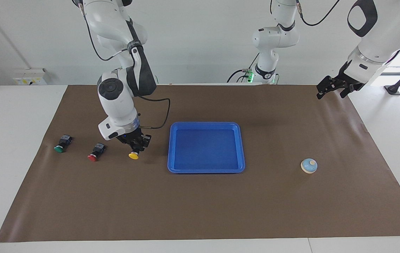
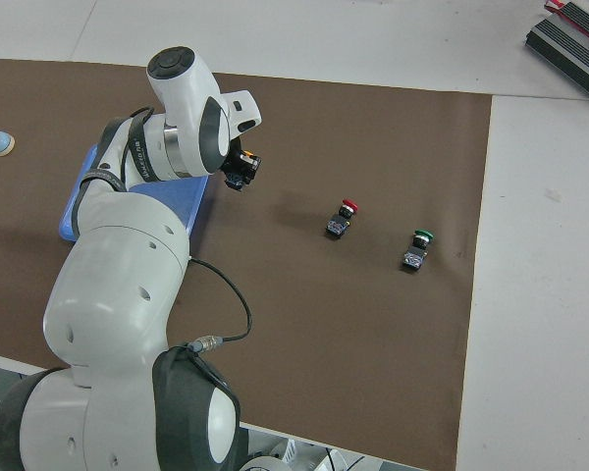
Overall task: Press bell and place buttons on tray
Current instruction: 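Carry the yellow button with the right gripper into the blue tray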
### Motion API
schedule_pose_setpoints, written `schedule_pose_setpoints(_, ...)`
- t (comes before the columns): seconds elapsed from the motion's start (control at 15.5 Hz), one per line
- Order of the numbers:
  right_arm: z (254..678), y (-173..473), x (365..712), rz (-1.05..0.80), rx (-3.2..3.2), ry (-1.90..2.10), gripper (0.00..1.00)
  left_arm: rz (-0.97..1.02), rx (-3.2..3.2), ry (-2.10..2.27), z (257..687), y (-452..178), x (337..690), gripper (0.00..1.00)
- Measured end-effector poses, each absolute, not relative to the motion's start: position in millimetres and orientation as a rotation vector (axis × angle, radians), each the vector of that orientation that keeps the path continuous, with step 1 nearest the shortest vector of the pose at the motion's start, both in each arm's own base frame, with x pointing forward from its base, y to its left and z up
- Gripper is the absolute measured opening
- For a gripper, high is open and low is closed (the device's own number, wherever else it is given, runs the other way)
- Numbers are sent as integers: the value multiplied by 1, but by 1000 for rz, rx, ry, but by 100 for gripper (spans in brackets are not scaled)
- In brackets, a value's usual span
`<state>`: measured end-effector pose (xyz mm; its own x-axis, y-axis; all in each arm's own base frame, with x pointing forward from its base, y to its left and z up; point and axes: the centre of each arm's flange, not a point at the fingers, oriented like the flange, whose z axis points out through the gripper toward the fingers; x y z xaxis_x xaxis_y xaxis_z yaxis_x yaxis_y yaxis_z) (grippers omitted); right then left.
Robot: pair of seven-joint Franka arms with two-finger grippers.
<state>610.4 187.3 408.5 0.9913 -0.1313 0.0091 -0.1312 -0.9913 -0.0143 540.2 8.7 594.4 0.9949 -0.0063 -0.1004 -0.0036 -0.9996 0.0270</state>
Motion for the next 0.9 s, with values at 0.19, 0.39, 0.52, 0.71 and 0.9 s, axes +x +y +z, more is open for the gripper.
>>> schedule_pose_setpoints(0.19, 398, 248, 594, 7, -3125, 166, 41, -157, 3111, -8, 594, 9, 540, 100)
schedule_pose_setpoints(0.39, 377, 302, 572, 48, -3135, 182, 41, -157, 3111, -8, 594, 9, 540, 100)
schedule_pose_setpoints(0.52, 360, 319, 566, 57, -3136, 187, 41, -157, 3111, -8, 594, 9, 540, 100)
schedule_pose_setpoints(0.71, 332, 320, 566, 67, -3136, 196, 41, -157, 3111, -8, 594, 9, 540, 100)
schedule_pose_setpoints(0.9, 312, 317, 561, 62, -3133, 212, 41, -157, 3111, -8, 594, 9, 540, 100)
